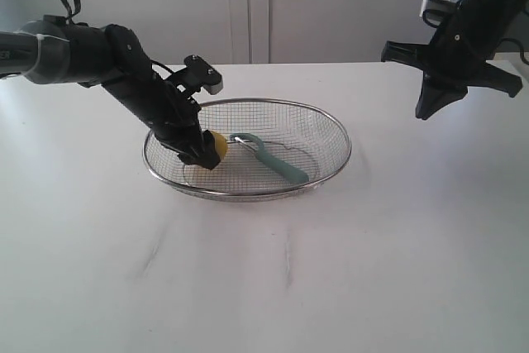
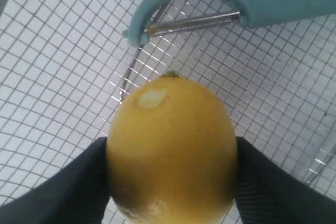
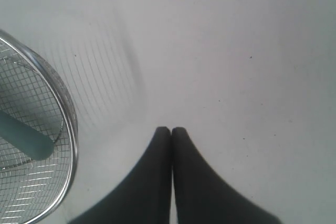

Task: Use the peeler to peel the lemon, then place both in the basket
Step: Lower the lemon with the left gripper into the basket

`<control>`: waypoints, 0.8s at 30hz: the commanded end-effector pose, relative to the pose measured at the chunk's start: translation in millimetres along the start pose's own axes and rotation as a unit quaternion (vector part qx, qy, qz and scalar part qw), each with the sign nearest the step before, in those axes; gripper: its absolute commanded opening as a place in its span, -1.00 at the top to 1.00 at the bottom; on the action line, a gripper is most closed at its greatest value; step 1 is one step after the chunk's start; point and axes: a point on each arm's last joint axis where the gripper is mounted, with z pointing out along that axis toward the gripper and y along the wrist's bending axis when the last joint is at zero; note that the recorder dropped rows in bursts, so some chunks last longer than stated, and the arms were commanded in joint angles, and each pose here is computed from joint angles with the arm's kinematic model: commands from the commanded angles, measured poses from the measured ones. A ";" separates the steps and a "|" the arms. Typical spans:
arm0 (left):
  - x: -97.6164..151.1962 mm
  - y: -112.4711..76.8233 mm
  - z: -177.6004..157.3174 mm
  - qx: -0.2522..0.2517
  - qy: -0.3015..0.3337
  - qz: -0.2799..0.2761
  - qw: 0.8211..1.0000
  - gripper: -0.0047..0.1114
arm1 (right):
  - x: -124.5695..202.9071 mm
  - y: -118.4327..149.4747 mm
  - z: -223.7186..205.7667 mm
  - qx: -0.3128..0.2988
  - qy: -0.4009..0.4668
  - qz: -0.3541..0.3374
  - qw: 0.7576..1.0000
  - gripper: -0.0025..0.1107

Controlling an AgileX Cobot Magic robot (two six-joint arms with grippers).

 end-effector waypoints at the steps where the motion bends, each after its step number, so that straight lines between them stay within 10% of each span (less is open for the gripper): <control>1: -4.2 -3.8 -2.8 0.011 -0.006 -0.004 1.000 0.91 | 0.0 -1.3 -6.6 -0.002 -0.006 0.002 1.000 0.96; 14: -4.7 -3.6 -3.6 0.009 -0.008 -0.005 1.000 -0.39 | 0.0 -1.3 -6.6 -0.002 -0.006 0.002 1.000 0.96; 24: -10.0 -5.6 -17.1 0.008 -0.016 0.000 1.000 -0.45 | 0.0 -1.3 -6.6 -0.002 -0.006 0.002 1.000 0.96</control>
